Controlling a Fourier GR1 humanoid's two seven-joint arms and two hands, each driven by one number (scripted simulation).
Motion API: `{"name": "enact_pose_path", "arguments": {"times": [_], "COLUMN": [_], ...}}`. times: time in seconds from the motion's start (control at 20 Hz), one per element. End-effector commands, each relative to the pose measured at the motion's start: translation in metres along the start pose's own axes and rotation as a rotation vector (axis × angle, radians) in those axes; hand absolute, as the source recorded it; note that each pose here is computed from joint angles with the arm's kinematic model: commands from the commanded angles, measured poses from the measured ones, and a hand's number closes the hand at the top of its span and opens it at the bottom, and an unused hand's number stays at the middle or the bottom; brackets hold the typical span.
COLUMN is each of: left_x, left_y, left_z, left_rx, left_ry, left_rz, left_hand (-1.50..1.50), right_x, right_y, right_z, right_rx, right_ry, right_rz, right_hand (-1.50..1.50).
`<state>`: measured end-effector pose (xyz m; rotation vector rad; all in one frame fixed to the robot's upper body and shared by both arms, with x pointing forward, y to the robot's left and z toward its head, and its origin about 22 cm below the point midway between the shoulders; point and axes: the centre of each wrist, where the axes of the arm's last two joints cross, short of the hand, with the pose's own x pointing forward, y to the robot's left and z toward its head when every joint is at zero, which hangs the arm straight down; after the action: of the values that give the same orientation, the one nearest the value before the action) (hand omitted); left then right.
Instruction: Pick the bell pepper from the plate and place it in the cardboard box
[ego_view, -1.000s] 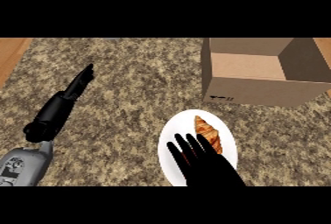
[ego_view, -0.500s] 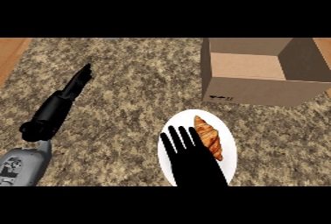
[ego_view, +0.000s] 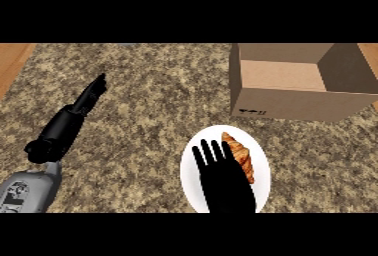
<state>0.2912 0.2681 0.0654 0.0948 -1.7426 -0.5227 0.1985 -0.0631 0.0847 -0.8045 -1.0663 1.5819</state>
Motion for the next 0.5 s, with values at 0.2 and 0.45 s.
{"name": "enact_pose_path", "arguments": {"times": [0.2,0.45], "left_x": [0.013,-0.004], "left_y": [0.002,-0.006], "left_z": [-0.001,0.005], "left_rx": [0.012,-0.001], "left_ry": [-0.007,-0.011], "left_rz": [-0.009,-0.011], "left_hand": [0.0,0.0], "right_x": [0.003,-0.023], "right_y": [0.024,0.028], "right_z": [-0.007,-0.021], "right_rx": [0.027,0.039], "right_ry": [-0.002,-0.004], "right_rz": [-0.012,-0.023], "right_hand": [-1.5,-1.5]}}
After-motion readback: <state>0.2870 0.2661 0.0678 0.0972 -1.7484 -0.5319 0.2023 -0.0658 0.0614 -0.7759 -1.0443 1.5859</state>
